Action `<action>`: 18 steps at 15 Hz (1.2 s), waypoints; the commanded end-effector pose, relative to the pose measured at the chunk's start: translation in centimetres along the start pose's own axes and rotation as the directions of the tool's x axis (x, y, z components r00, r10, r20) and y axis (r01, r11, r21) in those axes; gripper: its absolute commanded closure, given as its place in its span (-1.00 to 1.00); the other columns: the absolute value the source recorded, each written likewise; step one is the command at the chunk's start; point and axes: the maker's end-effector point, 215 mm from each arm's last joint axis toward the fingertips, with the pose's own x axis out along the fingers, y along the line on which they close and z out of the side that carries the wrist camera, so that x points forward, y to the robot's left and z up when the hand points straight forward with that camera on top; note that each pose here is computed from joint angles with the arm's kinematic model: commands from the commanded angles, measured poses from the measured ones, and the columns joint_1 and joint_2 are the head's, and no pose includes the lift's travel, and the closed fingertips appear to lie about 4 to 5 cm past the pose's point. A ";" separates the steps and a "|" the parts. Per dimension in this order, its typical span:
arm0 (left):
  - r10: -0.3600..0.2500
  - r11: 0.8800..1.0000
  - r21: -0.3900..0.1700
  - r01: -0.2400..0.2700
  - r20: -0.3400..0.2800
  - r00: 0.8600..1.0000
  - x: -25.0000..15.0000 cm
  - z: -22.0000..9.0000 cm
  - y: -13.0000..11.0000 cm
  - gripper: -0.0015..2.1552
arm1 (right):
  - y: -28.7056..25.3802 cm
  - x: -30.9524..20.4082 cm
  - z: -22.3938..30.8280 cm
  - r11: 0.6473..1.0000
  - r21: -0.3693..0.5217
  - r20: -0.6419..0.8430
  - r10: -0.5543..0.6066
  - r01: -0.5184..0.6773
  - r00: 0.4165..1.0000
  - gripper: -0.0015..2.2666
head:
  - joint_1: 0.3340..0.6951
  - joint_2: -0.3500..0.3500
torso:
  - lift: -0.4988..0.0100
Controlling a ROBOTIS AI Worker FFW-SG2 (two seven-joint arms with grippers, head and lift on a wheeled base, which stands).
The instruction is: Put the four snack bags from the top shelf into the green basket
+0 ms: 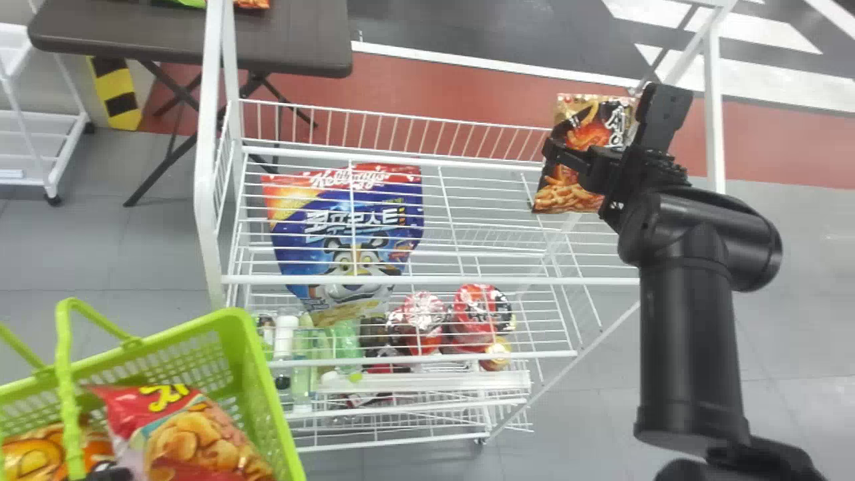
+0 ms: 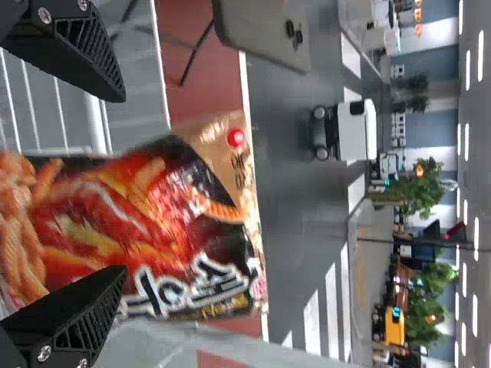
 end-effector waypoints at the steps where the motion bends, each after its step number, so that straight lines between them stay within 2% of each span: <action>1: -0.009 1.000 0.009 0.009 0.008 1.000 -0.2 0.3 -0.1 0.99 | -1.5 1.5 -0.9 0.999 -0.039 -0.039 -0.035 0.033 0.999 -0.94 | 1.00 -0.89 | 0.96; 2: -0.009 1.000 0.006 0.009 0.010 1.000 -0.2 0.3 0.1 0.99 | -1.4 2.0 -1.1 0.998 -0.046 -0.047 -0.037 0.035 0.998 -0.91 | 1.00 -0.91 | 0.96; 3: -0.010 1.000 0.004 0.010 0.012 1.000 -0.2 0.3 0.2 0.99 | -1.3 2.4 -1.9 0.999 -0.038 -0.069 -0.034 0.032 0.997 -0.75 | 1.00 -0.92 | 0.96; 4: -0.008 1.000 0.005 0.008 0.013 1.000 -0.3 0.3 0.3 0.99 | -1.1 2.7 -2.2 0.999 -0.031 -0.081 -0.031 0.028 0.996 -0.49 | 1.00 -0.93 | 0.96; 5: -0.008 1.000 0.006 0.008 0.016 1.000 -0.3 0.4 0.4 0.99 | -1.5 2.6 -2.3 0.999 -0.032 -0.091 -0.037 0.034 0.995 -0.11 | 1.00 -0.93 | 0.96; 7: -0.007 1.000 0.005 0.007 0.018 1.000 -0.4 0.4 0.5 0.99 | -2.0 2.3 -4.1 0.999 -0.013 -0.157 -0.046 0.044 0.987 0.92 | 1.00 -0.92 | 0.96; 8: -0.007 1.000 0.005 0.007 0.018 1.000 -0.4 0.4 0.5 0.99 | -1.9 2.1 -4.9 0.999 -0.008 -0.182 -0.048 0.048 0.982 0.99 | 1.00 -0.93 | 0.96; 14: -0.008 1.000 -0.002 0.008 0.023 1.000 -0.5 0.4 0.6 0.99 | -1.1 -1.0 -3.2 1.000 0.027 -0.126 -0.012 0.015 0.992 0.99 | 1.00 -0.94 | 0.96; 18: -0.007 1.000 0.004 0.007 0.029 1.000 -0.6 0.8 0.6 0.99 | 3.5 -8.5 0.0 0.990 0.052 -0.008 0.129 -0.129 0.992 0.99 | 1.00 -0.89 | 0.96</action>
